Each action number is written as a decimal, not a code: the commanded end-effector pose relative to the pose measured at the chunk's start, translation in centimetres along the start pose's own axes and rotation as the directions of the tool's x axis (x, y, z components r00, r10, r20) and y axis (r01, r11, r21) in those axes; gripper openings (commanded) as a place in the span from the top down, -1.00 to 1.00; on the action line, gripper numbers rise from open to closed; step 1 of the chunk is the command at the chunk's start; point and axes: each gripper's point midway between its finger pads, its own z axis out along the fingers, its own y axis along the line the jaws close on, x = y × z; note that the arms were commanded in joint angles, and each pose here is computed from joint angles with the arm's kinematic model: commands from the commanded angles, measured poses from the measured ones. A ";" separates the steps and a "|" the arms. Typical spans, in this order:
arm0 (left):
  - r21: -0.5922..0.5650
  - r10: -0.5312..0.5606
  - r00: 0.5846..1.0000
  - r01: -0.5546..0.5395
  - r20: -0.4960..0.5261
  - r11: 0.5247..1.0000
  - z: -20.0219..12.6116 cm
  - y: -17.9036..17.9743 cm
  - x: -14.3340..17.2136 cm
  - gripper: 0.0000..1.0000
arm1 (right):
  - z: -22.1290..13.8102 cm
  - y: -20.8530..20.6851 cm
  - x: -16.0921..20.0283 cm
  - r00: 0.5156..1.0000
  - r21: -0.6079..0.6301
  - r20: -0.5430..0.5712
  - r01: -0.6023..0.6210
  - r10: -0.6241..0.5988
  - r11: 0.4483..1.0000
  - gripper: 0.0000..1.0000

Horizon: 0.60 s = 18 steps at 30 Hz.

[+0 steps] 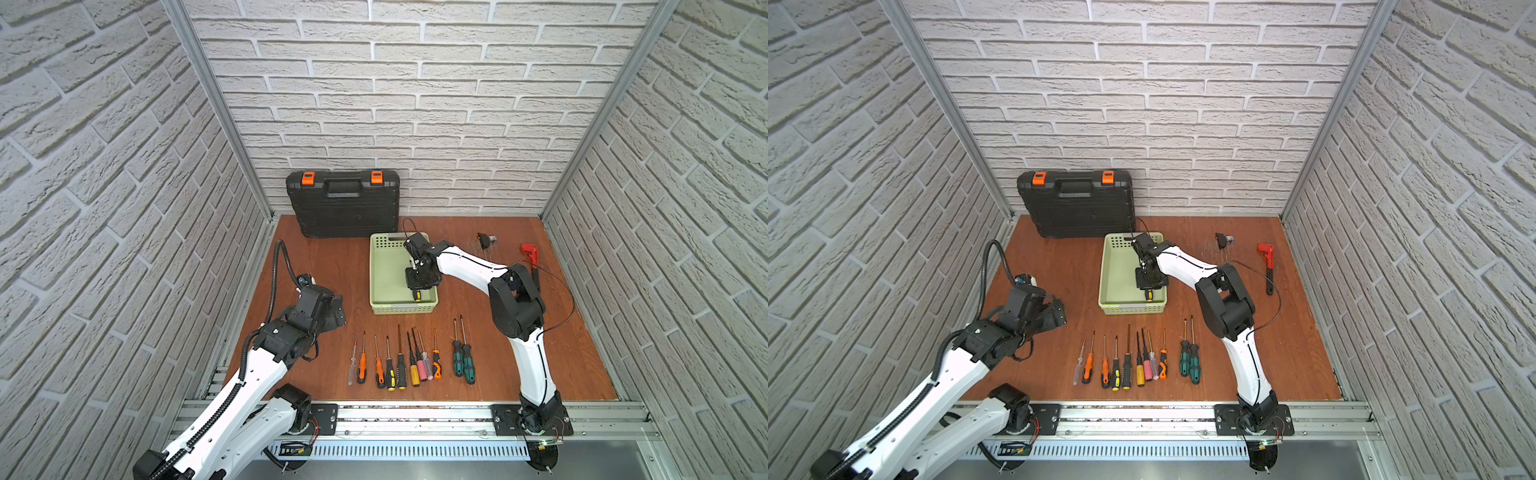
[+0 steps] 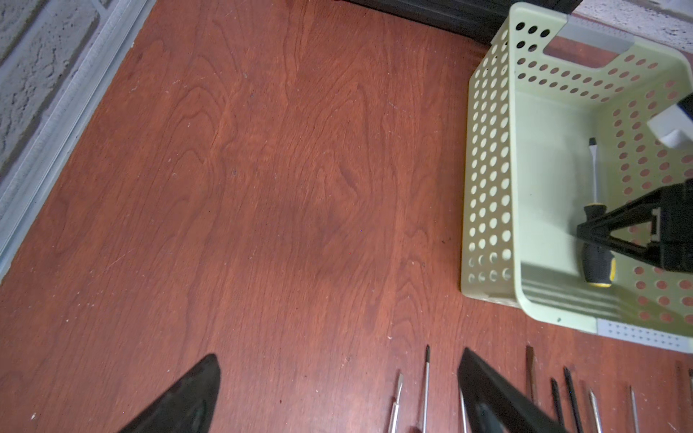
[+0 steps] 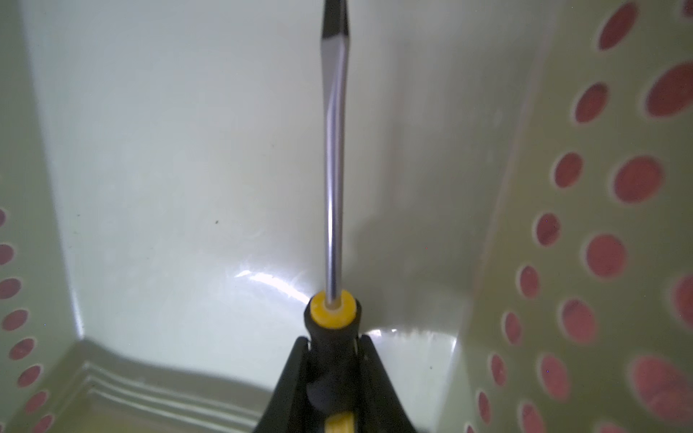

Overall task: Put the screwdriver in the bin
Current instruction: Place the screwdriver into the bin.

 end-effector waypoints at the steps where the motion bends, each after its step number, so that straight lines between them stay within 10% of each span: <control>1: 0.007 0.003 1.000 -0.003 0.012 1.000 0.4 -0.2 -0.1 -0.96 | -0.4 0.6 -1.1 1.000 -0.027 0.031 -0.001 0.002 1.000 0.64; 11: 0.036 0.029 0.999 -0.027 -0.042 0.999 0.2 -1.1 0.1 -0.96 | -1.9 1.3 -2.1 0.998 -0.057 0.068 0.017 -0.013 0.998 0.10; 18: 0.047 0.055 0.983 -0.048 -0.174 0.998 0.1 -1.6 1.9 -0.93 | -7.5 3.0 -4.2 0.976 -0.080 0.205 0.098 -0.080 0.992 0.09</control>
